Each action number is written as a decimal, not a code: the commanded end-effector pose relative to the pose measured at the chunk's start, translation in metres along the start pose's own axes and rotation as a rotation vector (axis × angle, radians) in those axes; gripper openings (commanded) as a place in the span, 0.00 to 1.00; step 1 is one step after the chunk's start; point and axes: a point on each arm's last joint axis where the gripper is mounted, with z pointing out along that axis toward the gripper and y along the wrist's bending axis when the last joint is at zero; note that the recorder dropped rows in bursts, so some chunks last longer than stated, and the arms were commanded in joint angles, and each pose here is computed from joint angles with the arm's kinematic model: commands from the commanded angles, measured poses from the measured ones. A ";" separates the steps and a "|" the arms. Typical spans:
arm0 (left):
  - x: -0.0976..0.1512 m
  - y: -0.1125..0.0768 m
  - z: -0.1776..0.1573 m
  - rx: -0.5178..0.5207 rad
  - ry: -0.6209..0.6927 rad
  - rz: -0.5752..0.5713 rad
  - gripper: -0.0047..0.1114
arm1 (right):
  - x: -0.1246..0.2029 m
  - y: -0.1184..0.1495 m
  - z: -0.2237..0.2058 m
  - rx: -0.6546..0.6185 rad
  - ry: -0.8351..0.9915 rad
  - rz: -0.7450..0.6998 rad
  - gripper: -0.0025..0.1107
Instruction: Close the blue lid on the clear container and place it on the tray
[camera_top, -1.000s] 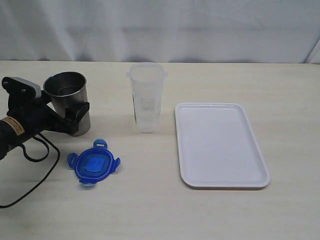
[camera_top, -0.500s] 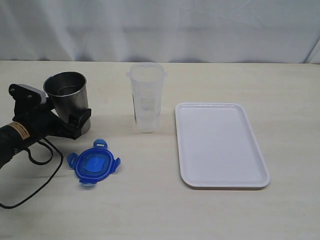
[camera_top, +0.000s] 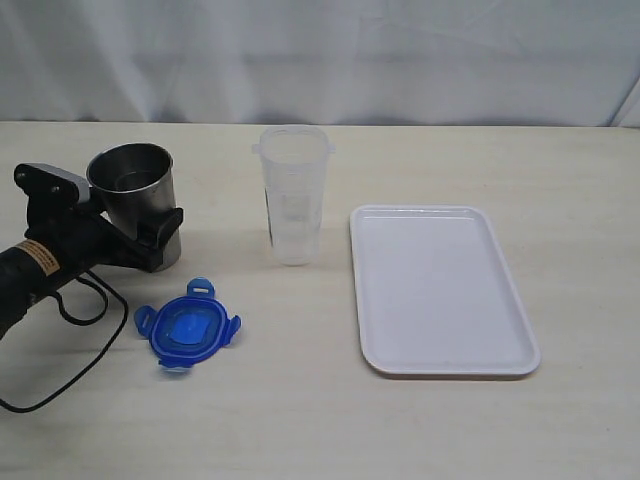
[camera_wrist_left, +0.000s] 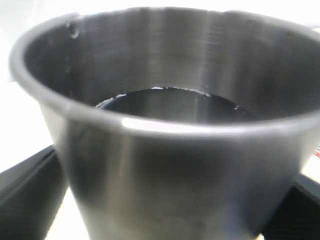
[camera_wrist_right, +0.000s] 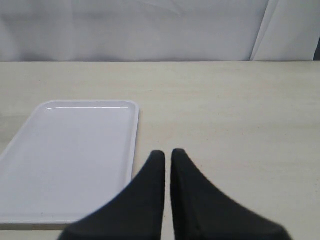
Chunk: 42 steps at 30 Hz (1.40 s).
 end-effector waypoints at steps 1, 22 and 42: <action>-0.003 0.003 0.001 -0.016 -0.028 -0.003 0.78 | 0.000 0.000 0.000 0.006 -0.008 0.001 0.06; -0.003 0.003 0.001 -0.018 -0.029 -0.011 0.78 | 0.000 0.000 0.000 0.006 -0.008 0.001 0.06; -0.003 -0.001 0.002 0.023 -0.028 0.012 0.78 | 0.000 0.000 0.000 0.006 -0.008 0.001 0.06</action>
